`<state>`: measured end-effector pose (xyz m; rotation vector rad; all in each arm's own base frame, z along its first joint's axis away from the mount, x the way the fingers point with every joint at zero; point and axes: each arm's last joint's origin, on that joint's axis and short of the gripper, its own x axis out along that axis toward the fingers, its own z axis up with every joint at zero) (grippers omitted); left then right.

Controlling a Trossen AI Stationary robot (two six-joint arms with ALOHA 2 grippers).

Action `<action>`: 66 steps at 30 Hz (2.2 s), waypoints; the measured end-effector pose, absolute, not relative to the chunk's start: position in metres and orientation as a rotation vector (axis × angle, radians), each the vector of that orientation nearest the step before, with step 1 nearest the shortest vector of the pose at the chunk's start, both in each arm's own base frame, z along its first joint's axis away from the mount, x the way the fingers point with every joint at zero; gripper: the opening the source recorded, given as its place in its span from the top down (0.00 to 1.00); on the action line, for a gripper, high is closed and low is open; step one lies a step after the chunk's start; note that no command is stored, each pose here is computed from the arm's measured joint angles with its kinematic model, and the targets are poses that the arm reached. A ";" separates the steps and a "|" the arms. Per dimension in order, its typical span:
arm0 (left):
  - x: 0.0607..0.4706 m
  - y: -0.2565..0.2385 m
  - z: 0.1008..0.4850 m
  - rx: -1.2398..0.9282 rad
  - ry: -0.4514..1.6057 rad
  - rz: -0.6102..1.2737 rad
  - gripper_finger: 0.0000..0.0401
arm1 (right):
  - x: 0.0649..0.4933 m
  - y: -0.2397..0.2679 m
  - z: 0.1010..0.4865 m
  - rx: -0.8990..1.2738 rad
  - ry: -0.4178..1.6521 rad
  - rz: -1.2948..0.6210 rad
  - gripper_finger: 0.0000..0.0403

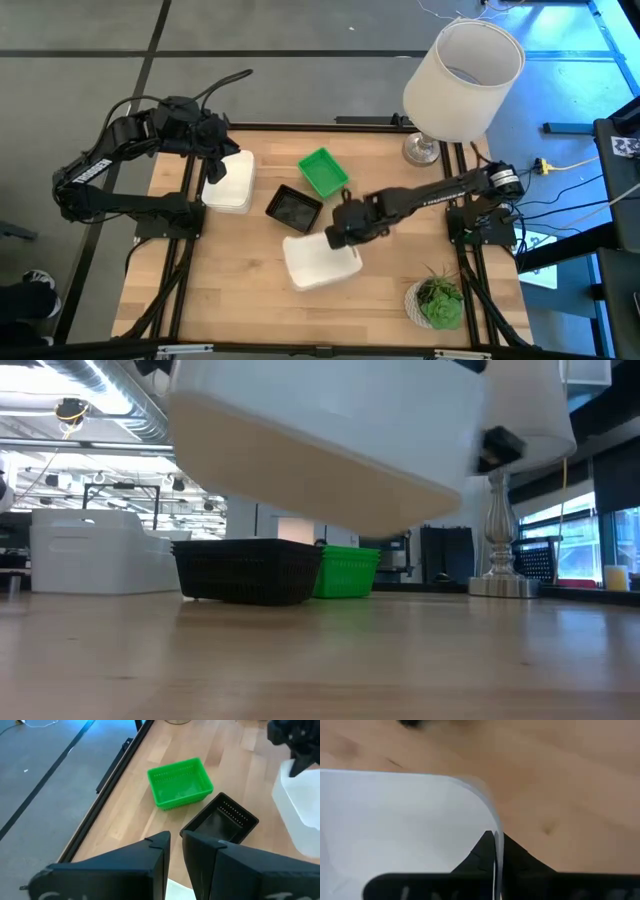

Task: Stack baskets by color
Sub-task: Stack the right white bin on the left white bins

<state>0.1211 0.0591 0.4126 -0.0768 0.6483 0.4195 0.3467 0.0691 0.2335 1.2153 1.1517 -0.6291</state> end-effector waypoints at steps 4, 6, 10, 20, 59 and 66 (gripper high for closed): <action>0.121 0.059 0.413 -0.029 0.659 0.403 0.90 | 0.349 0.088 0.212 1.202 1.223 -0.674 1.00; 0.121 0.059 0.413 -0.025 0.659 0.401 0.90 | 0.352 0.093 0.202 1.192 1.229 -0.705 1.00; 0.121 0.059 0.413 -0.026 0.661 0.400 0.90 | 0.357 0.096 0.186 1.185 1.255 -0.731 1.00; 0.121 0.058 0.412 -0.037 0.662 0.371 0.90 | 0.364 0.097 0.173 1.171 1.251 -0.741 0.95; 0.136 0.029 0.422 -0.115 0.496 -0.182 0.90 | 0.269 0.072 0.352 0.708 0.603 -0.483 0.76; 0.161 0.011 0.431 0.016 0.376 -0.273 0.90 | 0.229 0.059 0.389 0.572 0.514 -0.357 0.76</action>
